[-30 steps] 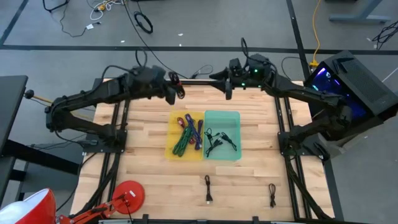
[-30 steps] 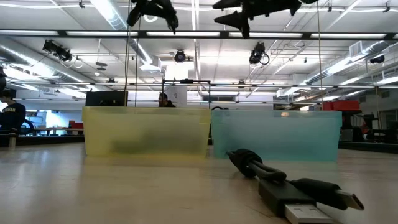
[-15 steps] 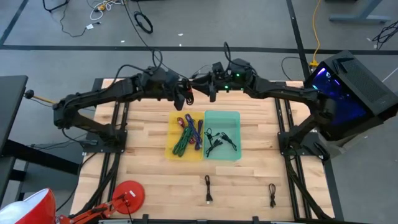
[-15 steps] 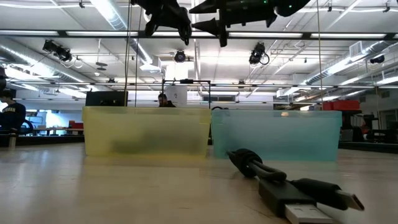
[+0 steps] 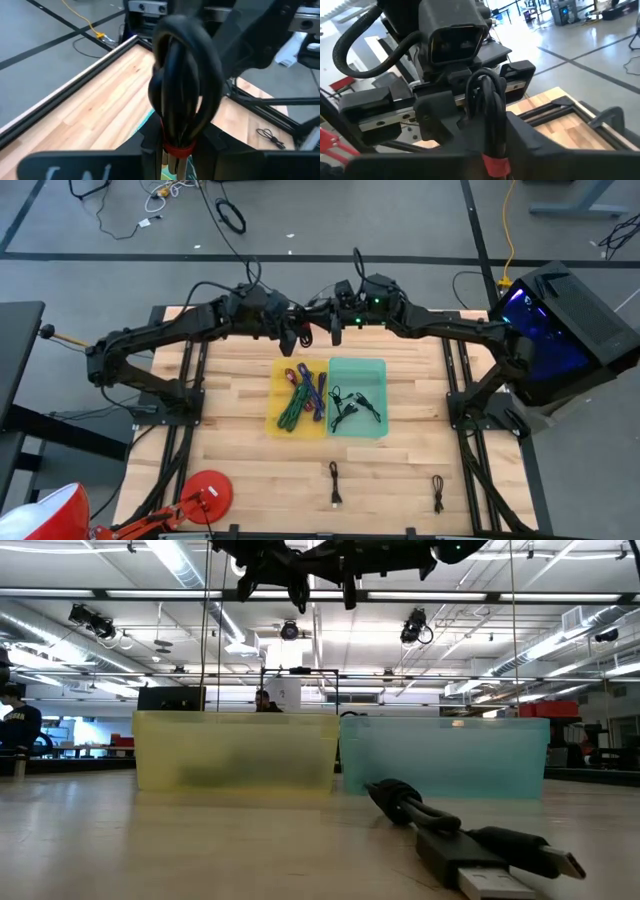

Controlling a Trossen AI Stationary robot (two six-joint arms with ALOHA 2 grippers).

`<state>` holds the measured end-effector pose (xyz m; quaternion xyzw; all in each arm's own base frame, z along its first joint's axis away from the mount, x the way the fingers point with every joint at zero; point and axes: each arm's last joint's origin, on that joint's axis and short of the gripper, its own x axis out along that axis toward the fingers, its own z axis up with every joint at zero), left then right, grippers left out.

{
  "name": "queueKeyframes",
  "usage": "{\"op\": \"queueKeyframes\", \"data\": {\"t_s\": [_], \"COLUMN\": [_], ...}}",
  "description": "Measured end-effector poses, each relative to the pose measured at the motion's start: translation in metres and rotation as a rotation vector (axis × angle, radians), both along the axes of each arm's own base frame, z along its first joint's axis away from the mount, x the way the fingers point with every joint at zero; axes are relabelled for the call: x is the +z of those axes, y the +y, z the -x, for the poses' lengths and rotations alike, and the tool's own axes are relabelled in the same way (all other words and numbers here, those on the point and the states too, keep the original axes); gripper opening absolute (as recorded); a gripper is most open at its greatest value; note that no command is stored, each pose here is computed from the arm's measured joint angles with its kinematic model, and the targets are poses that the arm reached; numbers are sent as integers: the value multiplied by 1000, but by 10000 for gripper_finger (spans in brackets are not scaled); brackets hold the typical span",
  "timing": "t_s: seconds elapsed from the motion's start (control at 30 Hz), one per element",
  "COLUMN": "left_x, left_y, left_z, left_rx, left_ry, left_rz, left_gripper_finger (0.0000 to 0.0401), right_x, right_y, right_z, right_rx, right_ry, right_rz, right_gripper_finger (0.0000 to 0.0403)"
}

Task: Pick & Place USB Port
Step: Put the black charger cable into the green bin

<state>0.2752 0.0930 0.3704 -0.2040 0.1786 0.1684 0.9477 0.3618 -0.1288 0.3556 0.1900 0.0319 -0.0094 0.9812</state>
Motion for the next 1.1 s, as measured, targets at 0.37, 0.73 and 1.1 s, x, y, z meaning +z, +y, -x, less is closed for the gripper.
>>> {"op": "queueKeyframes", "data": {"t_s": [0.37, 0.73, 1.1], "left_x": [0, 5, 14], "left_y": [4, 13, 32], "left_z": [0, 29, 66], "left_rx": [32, 155, 339], "left_ry": [-14, 79, 151], "left_rz": [31, -11, -105], "left_gripper_finger": [156, 234, 220], "right_x": [-3, -15, -10], "right_y": [-21, -22, 24], "right_z": [9, 23, 68], "right_rx": [-78, -92, -156], "right_ry": [35, 234, 596], "right_rz": [-17, -90, -221], "right_gripper_finger": [4, 2, 1]}}
